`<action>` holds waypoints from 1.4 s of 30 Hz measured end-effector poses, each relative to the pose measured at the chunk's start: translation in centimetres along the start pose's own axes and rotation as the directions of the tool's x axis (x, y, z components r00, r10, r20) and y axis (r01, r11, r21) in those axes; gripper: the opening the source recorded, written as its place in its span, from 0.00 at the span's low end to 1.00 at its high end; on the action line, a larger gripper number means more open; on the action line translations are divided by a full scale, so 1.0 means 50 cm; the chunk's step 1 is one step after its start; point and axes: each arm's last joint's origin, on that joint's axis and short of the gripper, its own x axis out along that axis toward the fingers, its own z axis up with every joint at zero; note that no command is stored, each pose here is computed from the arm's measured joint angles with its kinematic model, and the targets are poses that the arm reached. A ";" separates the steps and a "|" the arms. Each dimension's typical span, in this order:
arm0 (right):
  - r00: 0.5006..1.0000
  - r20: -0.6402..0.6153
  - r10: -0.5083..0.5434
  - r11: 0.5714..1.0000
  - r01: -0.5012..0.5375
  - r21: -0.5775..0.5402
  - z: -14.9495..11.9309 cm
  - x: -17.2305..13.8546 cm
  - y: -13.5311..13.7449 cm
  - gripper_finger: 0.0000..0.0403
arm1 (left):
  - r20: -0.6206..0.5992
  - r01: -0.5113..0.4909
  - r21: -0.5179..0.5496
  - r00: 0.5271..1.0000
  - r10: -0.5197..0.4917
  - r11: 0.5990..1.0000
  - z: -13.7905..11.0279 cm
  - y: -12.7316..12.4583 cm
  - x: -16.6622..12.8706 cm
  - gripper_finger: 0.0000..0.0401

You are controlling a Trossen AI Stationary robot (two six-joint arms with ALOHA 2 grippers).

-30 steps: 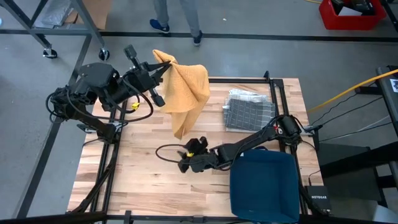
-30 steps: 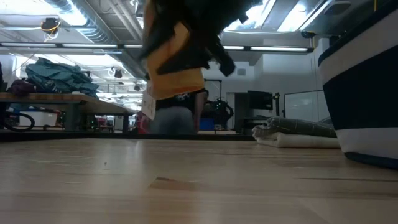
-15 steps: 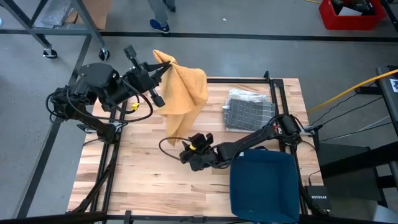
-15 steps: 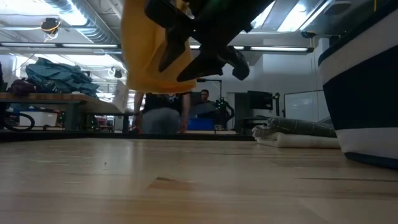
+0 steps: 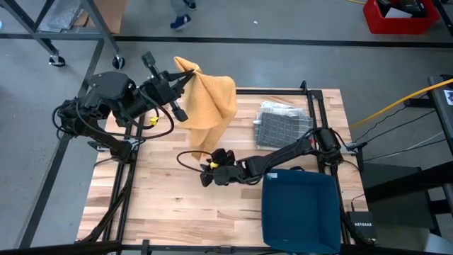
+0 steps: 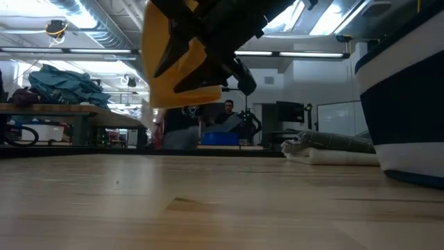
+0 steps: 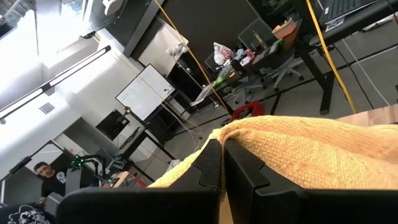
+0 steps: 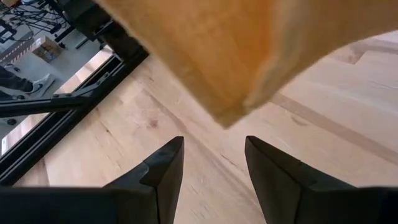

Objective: Fold towel
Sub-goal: Fold yellow towel

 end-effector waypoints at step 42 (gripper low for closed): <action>0.991 0.075 -0.109 0.994 0.107 0.028 0.000 0.000 -0.013 0.44 | -0.001 0.002 0.002 1.000 -0.002 1.000 0.000 -0.001 0.000 0.00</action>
